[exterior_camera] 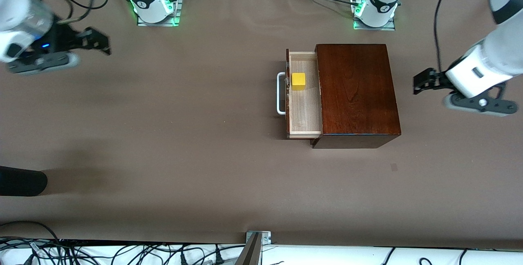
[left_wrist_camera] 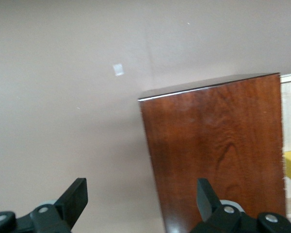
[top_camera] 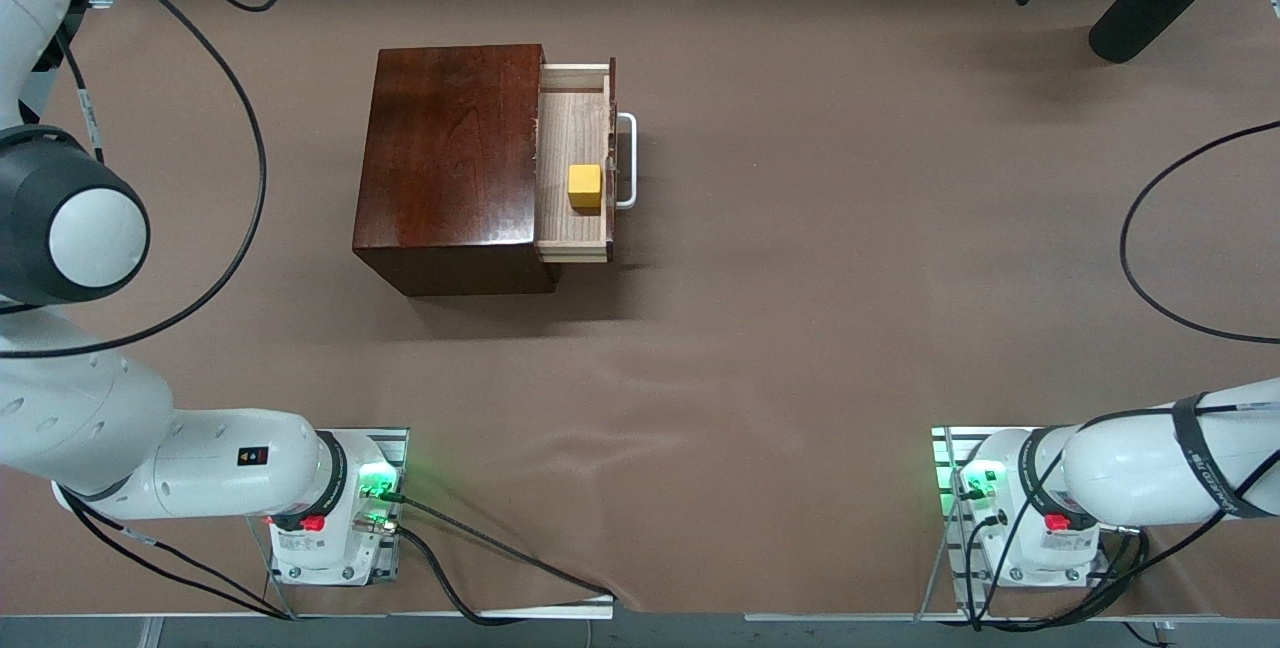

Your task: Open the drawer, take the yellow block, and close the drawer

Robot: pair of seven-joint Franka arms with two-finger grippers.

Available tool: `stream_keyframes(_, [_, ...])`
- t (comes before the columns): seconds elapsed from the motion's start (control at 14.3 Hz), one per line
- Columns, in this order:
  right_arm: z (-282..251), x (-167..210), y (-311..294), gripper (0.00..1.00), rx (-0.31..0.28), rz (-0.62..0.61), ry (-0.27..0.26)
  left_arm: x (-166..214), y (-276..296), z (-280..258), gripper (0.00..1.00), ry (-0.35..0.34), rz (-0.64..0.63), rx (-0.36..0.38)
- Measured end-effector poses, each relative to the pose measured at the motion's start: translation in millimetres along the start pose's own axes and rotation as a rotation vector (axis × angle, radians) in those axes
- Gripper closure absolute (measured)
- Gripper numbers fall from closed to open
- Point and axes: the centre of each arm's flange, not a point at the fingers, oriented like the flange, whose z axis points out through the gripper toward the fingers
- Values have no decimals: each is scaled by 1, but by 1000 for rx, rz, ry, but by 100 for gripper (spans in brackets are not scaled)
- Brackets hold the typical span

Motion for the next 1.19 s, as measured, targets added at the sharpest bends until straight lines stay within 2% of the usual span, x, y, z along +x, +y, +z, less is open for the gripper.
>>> stream_keyframes(0.14, [-4,-4,-60,0,-17,-107,15,-12,-17,2,0,70,-14,17])
stream_keyframes(0.28, [-11,-7,-94,0,-25,-163,41,-30,-34,2,0,127,-47,25])
stream_keyframes(0.42, [-10,-9,-112,0,-18,-213,42,-47,-39,-1,0,127,-58,24])
stream_keyframes(0.63, [11,-7,-187,0,-21,-364,47,-52,-30,-1,0,119,-43,23])
stream_keyframes(0.98, [72,1,-346,0,0,-649,105,-52,-26,0,0,112,-36,22])
stream_keyframes(1.19, [107,17,-416,0,-25,-841,152,-52,-26,0,0,112,-36,22])
